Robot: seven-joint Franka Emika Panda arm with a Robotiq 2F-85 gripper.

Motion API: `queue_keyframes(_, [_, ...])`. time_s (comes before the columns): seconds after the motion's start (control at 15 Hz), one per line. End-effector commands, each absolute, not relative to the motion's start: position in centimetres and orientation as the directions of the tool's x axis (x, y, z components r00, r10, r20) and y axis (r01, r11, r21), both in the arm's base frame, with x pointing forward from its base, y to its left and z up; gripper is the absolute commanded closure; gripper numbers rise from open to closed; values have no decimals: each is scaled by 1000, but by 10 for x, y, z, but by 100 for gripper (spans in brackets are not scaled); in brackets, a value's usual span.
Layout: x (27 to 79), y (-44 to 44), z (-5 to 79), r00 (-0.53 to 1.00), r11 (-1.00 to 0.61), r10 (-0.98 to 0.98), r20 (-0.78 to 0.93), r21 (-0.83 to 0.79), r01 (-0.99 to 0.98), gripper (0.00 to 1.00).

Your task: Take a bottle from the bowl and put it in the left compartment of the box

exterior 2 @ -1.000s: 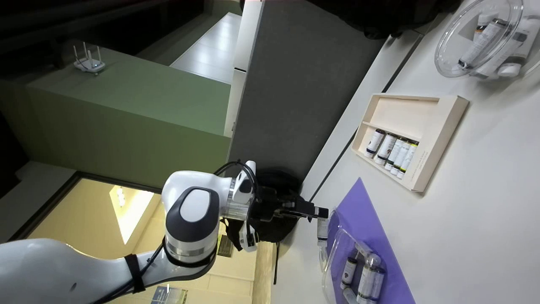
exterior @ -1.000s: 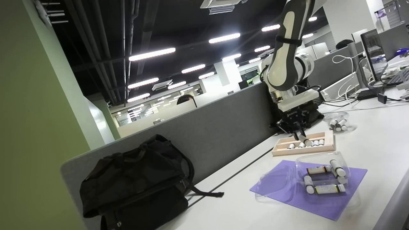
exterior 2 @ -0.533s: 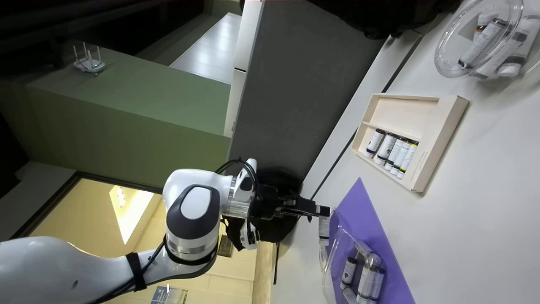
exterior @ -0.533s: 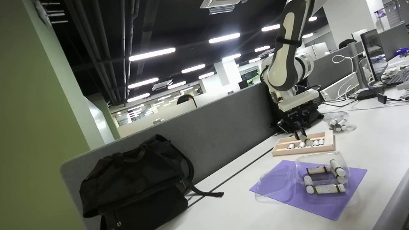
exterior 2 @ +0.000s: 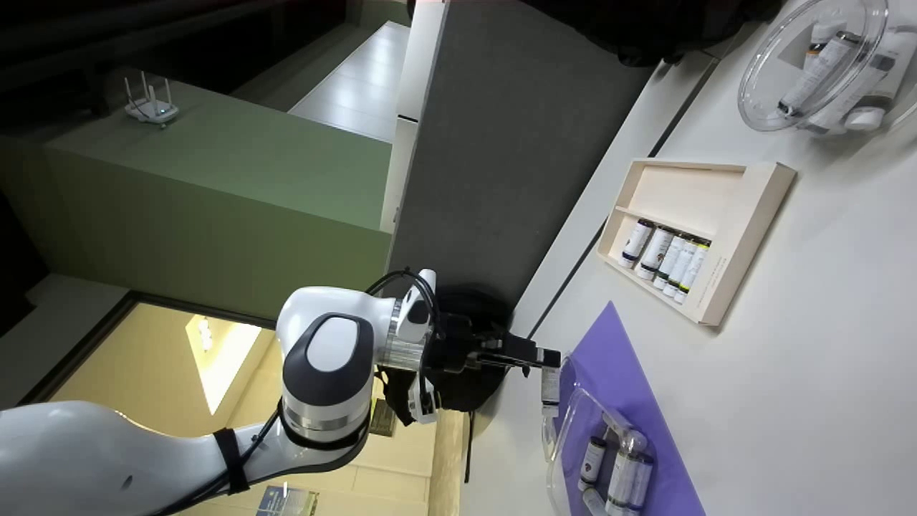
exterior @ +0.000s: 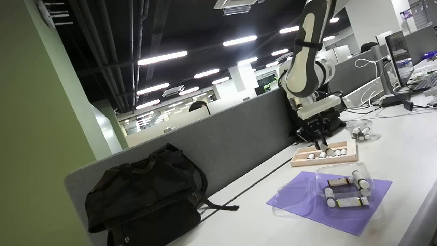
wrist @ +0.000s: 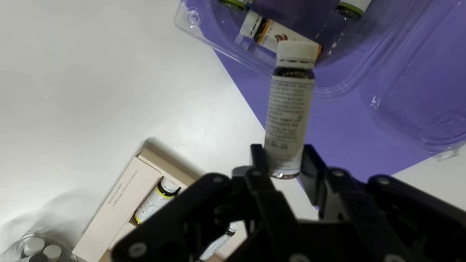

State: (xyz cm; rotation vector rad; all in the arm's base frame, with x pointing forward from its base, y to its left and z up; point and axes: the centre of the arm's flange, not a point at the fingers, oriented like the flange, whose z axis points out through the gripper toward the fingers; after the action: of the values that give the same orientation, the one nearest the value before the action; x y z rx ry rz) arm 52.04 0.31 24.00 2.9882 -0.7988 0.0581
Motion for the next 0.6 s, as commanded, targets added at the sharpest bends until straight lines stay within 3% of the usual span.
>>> queue_keyframes(0.0, [530, -8, 245, 852, -853, -520, 63, 20, -522, 88])
queue_keyframes(0.53, [597, -97, 278, 769, -771, -637, 49, -38, -636, 88])
